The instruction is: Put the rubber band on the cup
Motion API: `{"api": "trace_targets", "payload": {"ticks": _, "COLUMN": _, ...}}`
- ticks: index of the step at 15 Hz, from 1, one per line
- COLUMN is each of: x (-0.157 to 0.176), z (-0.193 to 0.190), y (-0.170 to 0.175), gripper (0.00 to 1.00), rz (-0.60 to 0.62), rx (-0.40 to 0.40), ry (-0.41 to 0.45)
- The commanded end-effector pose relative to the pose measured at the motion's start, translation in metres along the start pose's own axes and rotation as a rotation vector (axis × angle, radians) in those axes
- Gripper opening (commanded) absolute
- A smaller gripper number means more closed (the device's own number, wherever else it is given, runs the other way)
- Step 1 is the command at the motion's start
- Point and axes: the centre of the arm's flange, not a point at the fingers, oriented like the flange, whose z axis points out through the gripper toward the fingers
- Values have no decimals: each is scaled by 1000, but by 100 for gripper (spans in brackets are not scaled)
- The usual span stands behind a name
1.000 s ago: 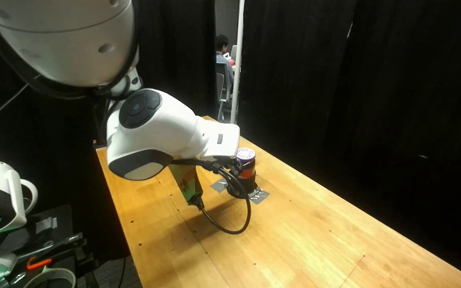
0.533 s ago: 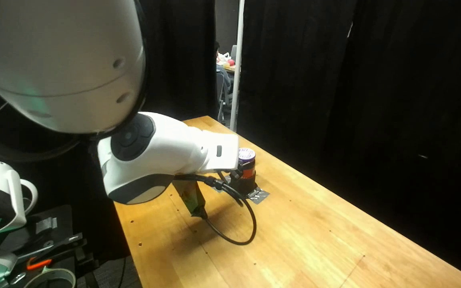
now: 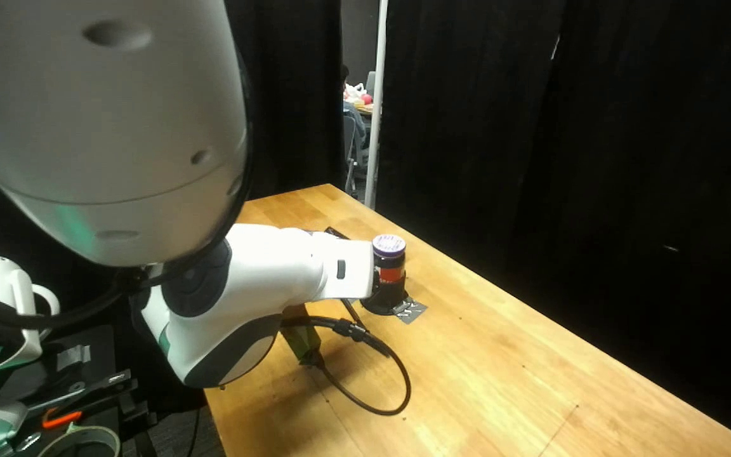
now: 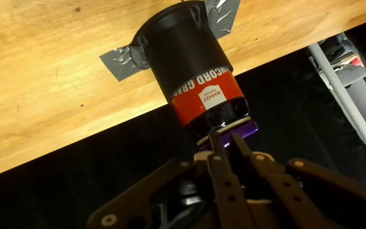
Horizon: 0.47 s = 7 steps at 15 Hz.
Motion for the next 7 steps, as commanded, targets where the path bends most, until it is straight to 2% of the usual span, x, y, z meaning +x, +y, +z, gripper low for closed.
{"api": "trace_targets", "payload": {"ticks": 1, "x": 5, "z": -4, "y": -2, "gripper": 46, "rz": -16, "rx": 31, "ry": 46}}
{"api": "trace_targets", "payload": {"ticks": 3, "x": 5, "z": -3, "y": -1, "gripper": 62, "rz": -23, "rx": 39, "ry": 45}}
{"api": "trace_targets", "payload": {"ticks": 4, "x": 6, "z": -2, "y": -1, "gripper": 70, "rz": -12, "rx": 41, "ry": 16}}
{"api": "trace_targets", "payload": {"ticks": 5, "x": -6, "z": 0, "y": 3, "gripper": 52, "rz": -11, "rx": 22, "ry": 12}}
{"api": "trace_targets", "payload": {"ticks": 7, "x": -6, "z": 2, "y": 1, "gripper": 68, "rz": -10, "rx": 25, "ry": 4}}
